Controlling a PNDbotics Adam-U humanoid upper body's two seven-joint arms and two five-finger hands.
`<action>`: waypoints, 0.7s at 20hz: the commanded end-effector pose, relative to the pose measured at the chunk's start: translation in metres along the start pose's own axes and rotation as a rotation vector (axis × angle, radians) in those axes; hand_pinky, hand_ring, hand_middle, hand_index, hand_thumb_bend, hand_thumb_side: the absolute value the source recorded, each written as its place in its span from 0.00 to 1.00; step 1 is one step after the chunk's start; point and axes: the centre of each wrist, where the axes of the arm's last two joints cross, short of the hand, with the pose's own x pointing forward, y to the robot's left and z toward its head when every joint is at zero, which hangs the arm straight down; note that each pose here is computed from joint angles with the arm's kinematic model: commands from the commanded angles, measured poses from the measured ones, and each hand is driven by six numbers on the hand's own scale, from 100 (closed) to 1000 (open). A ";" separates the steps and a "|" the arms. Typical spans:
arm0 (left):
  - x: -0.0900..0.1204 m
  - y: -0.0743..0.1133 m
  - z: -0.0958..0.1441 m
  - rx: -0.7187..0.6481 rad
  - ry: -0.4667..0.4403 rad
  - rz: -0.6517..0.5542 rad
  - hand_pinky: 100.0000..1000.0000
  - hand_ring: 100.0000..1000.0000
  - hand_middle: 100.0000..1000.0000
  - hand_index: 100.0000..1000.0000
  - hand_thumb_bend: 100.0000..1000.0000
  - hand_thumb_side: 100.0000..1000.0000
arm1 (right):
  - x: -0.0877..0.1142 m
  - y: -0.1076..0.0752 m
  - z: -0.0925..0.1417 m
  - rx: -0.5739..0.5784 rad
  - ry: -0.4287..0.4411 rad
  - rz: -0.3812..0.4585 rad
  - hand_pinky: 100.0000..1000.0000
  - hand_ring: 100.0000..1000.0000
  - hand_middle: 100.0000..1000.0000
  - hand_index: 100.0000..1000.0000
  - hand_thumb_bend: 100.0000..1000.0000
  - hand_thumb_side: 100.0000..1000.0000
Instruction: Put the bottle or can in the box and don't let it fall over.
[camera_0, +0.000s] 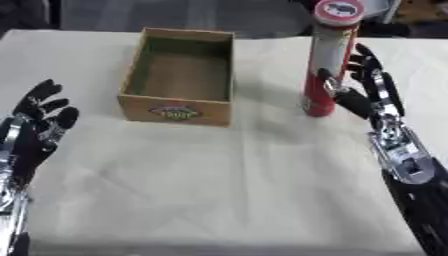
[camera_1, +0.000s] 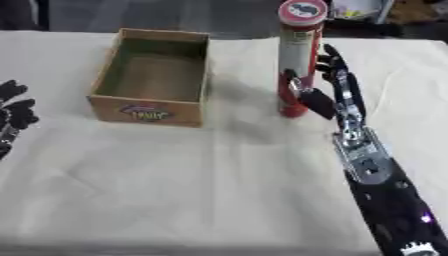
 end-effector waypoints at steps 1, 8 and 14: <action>0.006 0.003 -0.003 -0.004 -0.025 -0.012 0.73 0.84 0.87 0.96 0.70 0.60 | 0.009 -0.002 -0.008 0.000 -0.035 0.004 0.90 0.85 0.82 1.00 0.37 0.35; 0.007 0.003 -0.003 -0.006 -0.026 -0.011 0.73 0.84 0.87 0.96 0.70 0.60 | 0.010 0.001 -0.011 0.011 -0.035 0.020 0.91 0.86 0.83 1.00 0.36 0.33; 0.006 0.003 -0.003 -0.007 -0.026 -0.010 0.73 0.84 0.87 0.96 0.70 0.60 | 0.008 0.003 -0.014 0.004 -0.016 0.086 0.94 0.91 0.87 1.00 0.37 0.31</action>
